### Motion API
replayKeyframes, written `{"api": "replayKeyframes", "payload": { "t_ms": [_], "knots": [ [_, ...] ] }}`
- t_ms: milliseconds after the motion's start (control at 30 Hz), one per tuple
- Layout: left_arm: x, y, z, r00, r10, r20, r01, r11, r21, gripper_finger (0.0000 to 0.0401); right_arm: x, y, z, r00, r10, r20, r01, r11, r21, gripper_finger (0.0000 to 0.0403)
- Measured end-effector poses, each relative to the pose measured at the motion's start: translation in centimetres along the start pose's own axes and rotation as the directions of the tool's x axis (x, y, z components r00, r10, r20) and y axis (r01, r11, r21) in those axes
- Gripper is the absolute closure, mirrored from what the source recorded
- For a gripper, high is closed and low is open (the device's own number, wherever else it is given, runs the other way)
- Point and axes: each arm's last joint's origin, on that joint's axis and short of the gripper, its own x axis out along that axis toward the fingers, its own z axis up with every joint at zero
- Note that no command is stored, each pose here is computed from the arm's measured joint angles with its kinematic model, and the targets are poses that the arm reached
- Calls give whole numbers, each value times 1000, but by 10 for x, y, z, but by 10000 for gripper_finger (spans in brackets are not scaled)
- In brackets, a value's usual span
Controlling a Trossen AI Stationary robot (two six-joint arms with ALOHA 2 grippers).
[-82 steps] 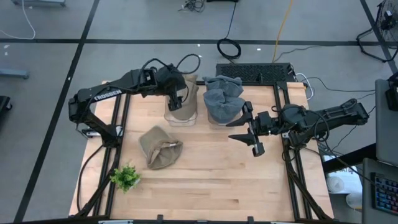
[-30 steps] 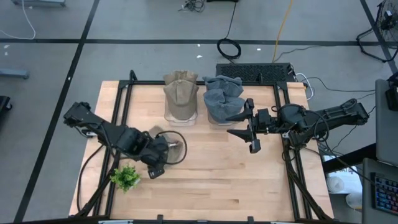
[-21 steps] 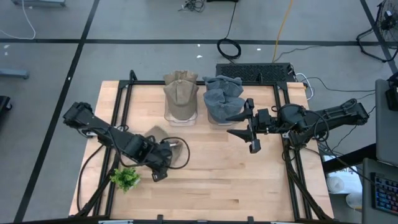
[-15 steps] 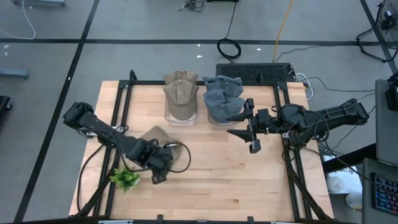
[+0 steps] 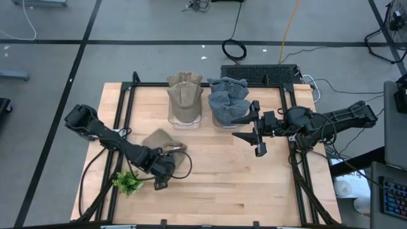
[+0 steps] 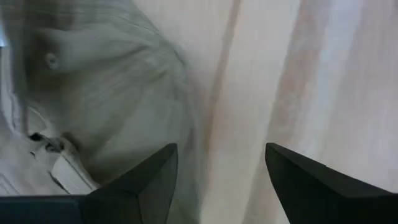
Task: Pick & Place hat
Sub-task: Put the brown cap into the left transparent bin
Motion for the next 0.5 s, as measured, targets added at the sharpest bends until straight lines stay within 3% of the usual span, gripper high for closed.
{"api": "replayKeyframes", "payload": {
  "t_ms": [133, 267, 500],
  "knots": [
    [8, 6, -4, 997, 68, 37, -68, 998, -16, 148, 0, 0, 0, 1000, -1, -1, 1, 1000, -1, 222],
    [21, 7, -6, 997, 54, 62, -56, 998, 24, 148, 0, 0, -1, 1000, -2, -7, 1, 1000, -22, 222],
    [53, 4, -7, 994, 110, -1, -110, 992, 65, 150, 0, 0, 0, 1000, -2, -5, 1, 999, -53, 222]
  ]
}}
